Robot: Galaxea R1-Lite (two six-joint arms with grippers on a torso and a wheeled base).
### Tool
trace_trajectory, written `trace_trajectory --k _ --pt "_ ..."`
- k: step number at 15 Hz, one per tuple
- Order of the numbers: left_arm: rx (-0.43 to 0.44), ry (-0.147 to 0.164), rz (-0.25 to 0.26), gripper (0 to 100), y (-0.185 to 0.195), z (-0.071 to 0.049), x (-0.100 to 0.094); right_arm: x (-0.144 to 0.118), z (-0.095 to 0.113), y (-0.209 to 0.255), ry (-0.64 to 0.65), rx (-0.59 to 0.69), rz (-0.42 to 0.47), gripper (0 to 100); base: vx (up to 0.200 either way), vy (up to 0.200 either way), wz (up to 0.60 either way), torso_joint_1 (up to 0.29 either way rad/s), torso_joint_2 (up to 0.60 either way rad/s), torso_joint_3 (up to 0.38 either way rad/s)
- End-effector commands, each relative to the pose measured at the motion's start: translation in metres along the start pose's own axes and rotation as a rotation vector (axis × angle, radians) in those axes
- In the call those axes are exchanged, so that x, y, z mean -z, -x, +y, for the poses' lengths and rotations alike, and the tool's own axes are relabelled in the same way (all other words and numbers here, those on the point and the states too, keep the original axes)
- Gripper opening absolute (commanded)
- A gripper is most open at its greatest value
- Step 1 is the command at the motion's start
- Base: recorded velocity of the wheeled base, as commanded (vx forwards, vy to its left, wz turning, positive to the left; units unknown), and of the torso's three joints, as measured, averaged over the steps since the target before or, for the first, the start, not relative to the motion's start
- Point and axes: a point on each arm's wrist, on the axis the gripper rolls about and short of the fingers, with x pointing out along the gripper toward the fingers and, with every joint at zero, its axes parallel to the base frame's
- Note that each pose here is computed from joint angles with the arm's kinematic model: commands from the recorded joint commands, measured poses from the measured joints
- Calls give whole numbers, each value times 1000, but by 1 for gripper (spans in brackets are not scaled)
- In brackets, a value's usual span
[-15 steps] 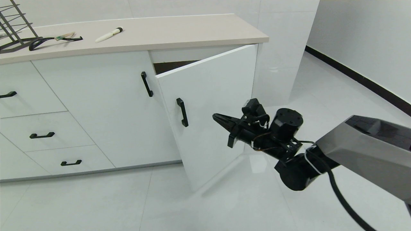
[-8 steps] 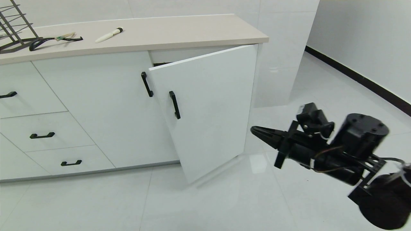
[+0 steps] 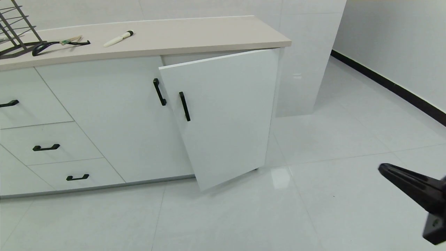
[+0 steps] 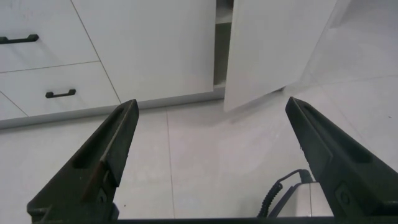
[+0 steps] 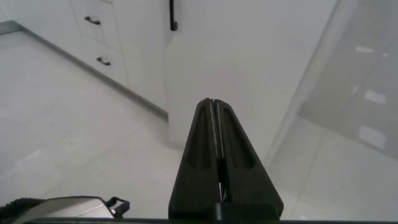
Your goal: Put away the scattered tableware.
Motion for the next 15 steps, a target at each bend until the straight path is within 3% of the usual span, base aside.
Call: trace_trajectory --k 1,4,6,7,10,11,13,15 --pt "0 1 0 100 0 0 0 -20 25 71 97 136 -104 0 0 0 0 0 0 0" --pt "0 -1 0 100 0 0 0 -7 65 127 132 194 -112 0 0 0 0 0 0 0" --pt "0 -1 0 100 0 0 0 6 77 138 122 294 -52 0 0 0 0 0 0 0" --pt "0 -1 0 100 0 0 0 12 79 139 104 342 -37 0 0 0 0 0 0 0" --pt "1 -2 2 100 0 0 0 50 78 145 -35 595 240 0 0 0 0 0 0 0" --pt "1 -1 2 100 0 0 0 55 78 146 -77 658 289 0 0 0 0 0 0 0" --pt "0 -1 0 100 0 0 0 55 77 147 -129 677 266 0 0 0 0 0 0 0" --pt "0 -1 0 100 0 0 0 55 77 147 -132 678 264 0 100 200 0 2 2 5"
